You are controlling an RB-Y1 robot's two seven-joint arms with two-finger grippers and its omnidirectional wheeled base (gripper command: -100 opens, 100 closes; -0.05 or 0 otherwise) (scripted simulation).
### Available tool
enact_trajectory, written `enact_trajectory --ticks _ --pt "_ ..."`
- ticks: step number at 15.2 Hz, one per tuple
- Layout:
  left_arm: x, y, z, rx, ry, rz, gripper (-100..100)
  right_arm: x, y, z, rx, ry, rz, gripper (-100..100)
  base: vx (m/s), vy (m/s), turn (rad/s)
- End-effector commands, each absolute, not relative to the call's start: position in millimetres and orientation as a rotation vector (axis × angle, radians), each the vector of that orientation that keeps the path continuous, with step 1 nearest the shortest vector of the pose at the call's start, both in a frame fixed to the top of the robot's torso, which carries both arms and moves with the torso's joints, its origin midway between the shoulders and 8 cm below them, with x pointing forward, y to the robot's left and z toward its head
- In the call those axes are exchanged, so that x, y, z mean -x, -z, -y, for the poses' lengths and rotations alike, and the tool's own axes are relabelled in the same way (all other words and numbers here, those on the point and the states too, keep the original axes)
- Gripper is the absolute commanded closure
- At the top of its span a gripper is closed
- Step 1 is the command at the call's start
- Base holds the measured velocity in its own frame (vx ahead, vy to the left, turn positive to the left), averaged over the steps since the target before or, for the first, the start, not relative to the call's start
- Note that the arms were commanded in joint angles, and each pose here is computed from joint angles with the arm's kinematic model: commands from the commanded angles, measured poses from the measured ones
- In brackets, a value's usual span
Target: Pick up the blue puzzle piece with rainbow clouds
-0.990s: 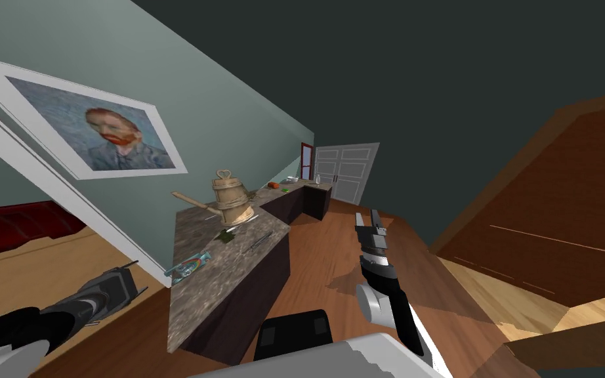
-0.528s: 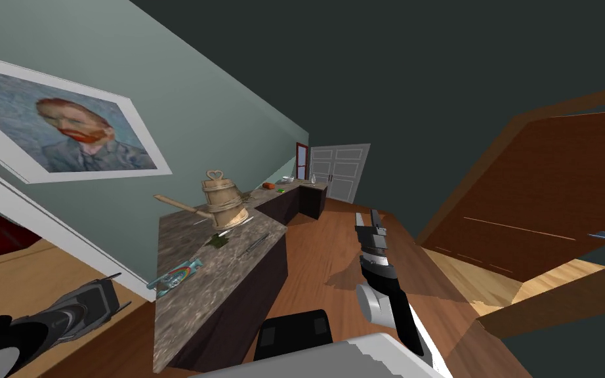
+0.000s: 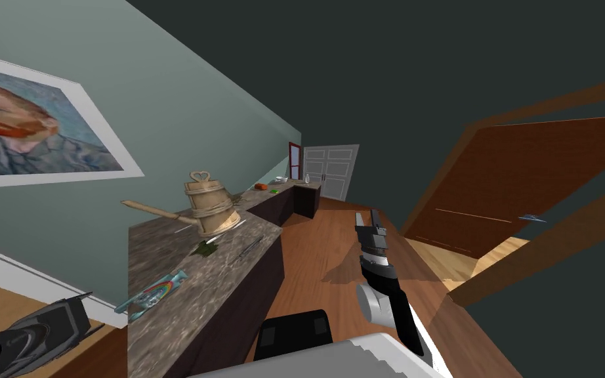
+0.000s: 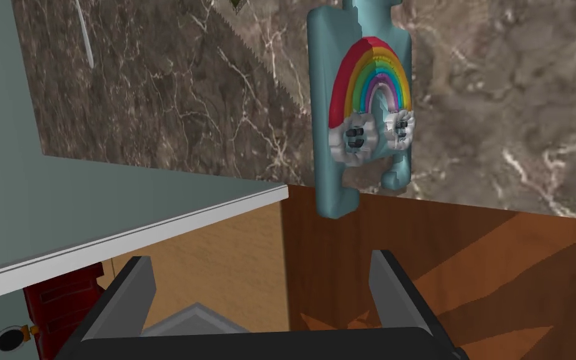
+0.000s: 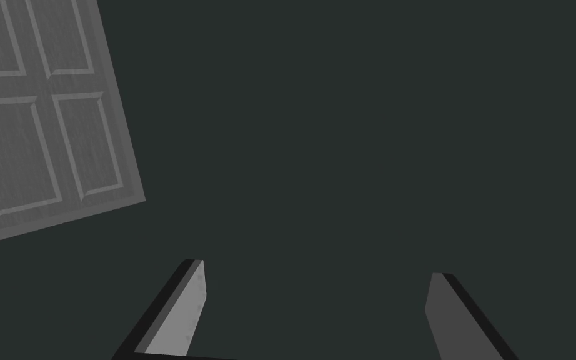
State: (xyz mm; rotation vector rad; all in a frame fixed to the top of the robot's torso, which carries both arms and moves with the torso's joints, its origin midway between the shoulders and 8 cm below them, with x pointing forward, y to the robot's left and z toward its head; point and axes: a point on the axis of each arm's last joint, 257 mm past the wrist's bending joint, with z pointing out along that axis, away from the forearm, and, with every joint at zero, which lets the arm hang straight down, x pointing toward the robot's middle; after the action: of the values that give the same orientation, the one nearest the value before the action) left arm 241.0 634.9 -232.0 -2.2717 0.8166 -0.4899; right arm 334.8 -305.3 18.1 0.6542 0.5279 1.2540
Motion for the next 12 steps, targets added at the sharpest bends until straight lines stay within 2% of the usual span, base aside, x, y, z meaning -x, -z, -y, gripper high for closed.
enact_trajectory --ticks 1,8,12 --pt "-231 234 -637 2.322 0.468 -0.787 -100 -335 -18 305 -0.654 -1.254 -0.528 0 0.004 0.031 -0.223" --pt "-199 243 -643 2.466 0.401 -0.705 -100 -335 -18 305 -0.654 -1.254 -0.528 0 0.002 0.021 -0.109" --pt "-180 248 -641 2.548 0.357 -0.663 -100 -335 -18 305 -0.654 -1.254 -0.528 0 0.005 0.025 -0.211"
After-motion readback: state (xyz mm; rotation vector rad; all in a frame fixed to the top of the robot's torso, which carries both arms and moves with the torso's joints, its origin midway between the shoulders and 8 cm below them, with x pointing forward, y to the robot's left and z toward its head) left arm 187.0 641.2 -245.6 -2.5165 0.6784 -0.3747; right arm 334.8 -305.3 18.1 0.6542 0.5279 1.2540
